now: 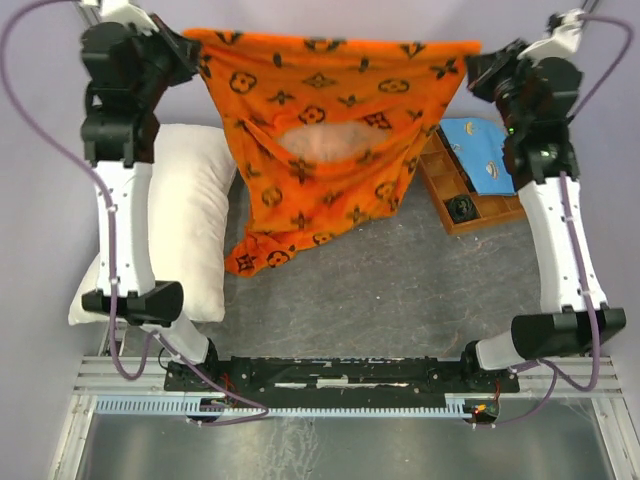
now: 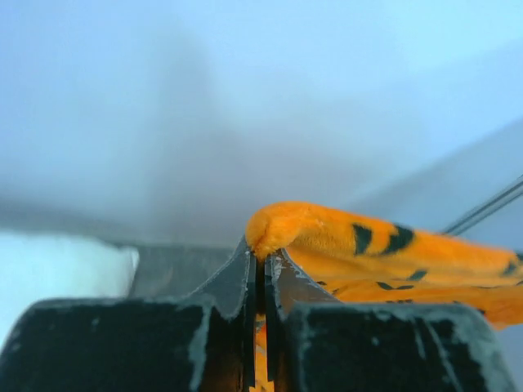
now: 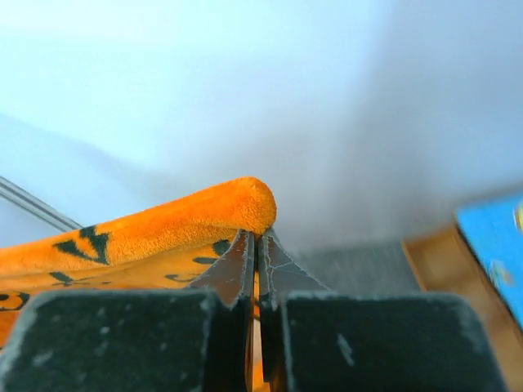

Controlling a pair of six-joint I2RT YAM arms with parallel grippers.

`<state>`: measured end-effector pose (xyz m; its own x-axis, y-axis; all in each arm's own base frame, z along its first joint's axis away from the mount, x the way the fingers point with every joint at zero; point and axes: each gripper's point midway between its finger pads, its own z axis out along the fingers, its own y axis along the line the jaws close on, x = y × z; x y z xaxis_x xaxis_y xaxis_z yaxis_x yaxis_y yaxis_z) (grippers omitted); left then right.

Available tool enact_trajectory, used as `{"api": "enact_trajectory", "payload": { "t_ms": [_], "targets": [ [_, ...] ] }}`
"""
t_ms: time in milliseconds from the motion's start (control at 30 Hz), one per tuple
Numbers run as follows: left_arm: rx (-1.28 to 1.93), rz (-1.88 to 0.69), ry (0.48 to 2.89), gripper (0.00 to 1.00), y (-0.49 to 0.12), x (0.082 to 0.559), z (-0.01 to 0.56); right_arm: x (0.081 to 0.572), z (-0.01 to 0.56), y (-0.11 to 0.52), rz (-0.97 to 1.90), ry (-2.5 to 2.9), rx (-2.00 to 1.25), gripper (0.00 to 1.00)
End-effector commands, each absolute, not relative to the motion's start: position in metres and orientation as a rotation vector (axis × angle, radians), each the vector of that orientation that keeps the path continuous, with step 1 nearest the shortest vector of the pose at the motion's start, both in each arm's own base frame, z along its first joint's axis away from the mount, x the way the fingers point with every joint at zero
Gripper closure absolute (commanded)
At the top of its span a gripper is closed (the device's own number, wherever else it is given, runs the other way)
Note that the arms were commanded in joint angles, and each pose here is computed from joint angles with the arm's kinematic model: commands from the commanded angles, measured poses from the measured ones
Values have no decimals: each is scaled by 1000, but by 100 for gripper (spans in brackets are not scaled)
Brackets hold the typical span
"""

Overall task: Remove the pillowcase from the pillow
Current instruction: Fold the pillowcase at the center of the board.

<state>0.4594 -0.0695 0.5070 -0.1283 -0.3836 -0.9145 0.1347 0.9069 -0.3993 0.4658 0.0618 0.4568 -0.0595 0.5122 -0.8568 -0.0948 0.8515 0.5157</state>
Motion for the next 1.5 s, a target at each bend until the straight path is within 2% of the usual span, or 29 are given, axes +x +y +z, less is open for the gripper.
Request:
{"api": "enact_trajectory", "payload": {
  "t_ms": [0, 100, 200, 400, 533, 667, 867, 1000, 1100, 1233, 1400, 1467],
  "targets": [
    [-92, -301, 1400, 97, -46, 388, 604, 376, 629, 44, 520, 1067, 242, 99],
    [-82, -239, 1194, 97, -31, 314, 653, 298, 687, 42, 523, 858, 159, 99],
    [-38, -221, 959, 97, -24, 217, 695, 212, 725, 38, 504, 669, 94, 99],
    [-38, -167, 577, 97, -1, 19, 717, 72, 747, 19, 431, 431, 77, 99],
    [-61, -166, 490, 97, 9, -47, 717, 18, 753, 19, 435, 379, 46, 99],
    [-49, -171, 477, 97, 8, -62, 724, -2, 758, 21, 433, 370, 26, 99],
    [-21, -182, 566, 97, -2, -17, 729, 17, 759, 16, 408, 427, 62, 99],
    [-2, -179, 758, 97, -11, 72, 715, 66, 752, 13, 381, 530, 104, 99],
    [-15, -161, 989, 97, -17, 171, 677, 135, 733, 14, 376, 669, 142, 99],
    [-42, -150, 1319, 97, -27, 314, 584, 249, 673, 17, 384, 870, 221, 99],
    [-48, -182, 1582, 97, -45, 442, 461, 410, 534, 15, 295, 1214, 324, 99],
    [-58, -167, 1723, 97, -48, 498, 393, 462, 478, 14, 253, 1327, 350, 99]
  ]
}}
